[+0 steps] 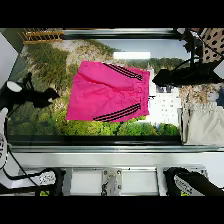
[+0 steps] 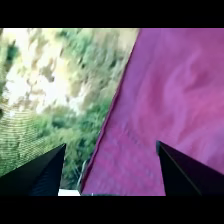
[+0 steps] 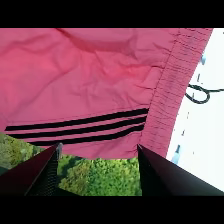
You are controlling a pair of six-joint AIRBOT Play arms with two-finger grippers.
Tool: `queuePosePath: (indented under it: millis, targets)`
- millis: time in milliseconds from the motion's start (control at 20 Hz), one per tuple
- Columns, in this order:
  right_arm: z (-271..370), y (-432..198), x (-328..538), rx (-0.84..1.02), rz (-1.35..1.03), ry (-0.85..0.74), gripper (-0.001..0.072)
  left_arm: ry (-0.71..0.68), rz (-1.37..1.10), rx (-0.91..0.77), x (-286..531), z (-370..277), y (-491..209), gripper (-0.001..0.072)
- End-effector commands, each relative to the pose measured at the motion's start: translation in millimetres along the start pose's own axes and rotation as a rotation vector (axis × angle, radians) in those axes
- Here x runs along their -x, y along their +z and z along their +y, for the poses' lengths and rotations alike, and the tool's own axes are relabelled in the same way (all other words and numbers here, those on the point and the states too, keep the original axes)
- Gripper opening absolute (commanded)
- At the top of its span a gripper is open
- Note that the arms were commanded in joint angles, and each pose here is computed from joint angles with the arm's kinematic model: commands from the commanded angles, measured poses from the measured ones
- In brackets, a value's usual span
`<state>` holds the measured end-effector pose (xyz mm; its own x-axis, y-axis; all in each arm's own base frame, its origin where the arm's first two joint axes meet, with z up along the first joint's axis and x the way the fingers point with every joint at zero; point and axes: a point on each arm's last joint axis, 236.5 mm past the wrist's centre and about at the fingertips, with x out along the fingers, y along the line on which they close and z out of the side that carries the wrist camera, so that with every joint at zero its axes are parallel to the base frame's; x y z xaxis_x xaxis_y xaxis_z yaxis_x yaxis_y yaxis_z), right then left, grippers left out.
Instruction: Fold the clothes and pants, and hang the long-sleeved shirts on hangers.
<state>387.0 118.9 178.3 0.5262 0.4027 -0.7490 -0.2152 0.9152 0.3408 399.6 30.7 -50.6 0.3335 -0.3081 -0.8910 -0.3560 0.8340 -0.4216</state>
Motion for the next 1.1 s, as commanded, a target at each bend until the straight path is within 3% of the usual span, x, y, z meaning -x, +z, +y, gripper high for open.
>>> queuePosePath:
  millis: [0, 200, 650, 750, 900, 1050]
  targets:
    - [0.7, -1.1, 0.1, 0.000, 0.004, 0.002, 0.0513, 0.048, 0.030, 0.185, -16.3, 43.0, -68.4, 0.0608]
    - [0.8, -1.6, 0.1, -0.001, 0.006, 0.002, 0.0512, -0.071, -0.015, 0.330, -38.8, 24.6, -81.0, 0.0608]
    - [1.3, -1.9, 0.0, -0.001, 0.007, 0.005, 0.0513, -0.133, 0.060, 0.214, -81.8, -43.0, -69.2, 0.0598]
    - [-5.9, -5.8, 0.0, 0.005, 0.023, -0.023, 0.0513, -0.137, 0.062, 0.196, -82.8, -48.7, -67.6, 0.0028]
    - [-34.6, -32.3, -10.0, 0.003, 0.112, -0.121, 0.0514, -0.124, 0.040, 0.160, -73.9, -44.3, -62.8, 0.0005]
    - [-76.7, -81.1, -40.6, -0.133, 0.221, -0.213, 0.0514, -0.105, 0.030, 0.086, -64.0, -43.6, -63.1, 0.0005]
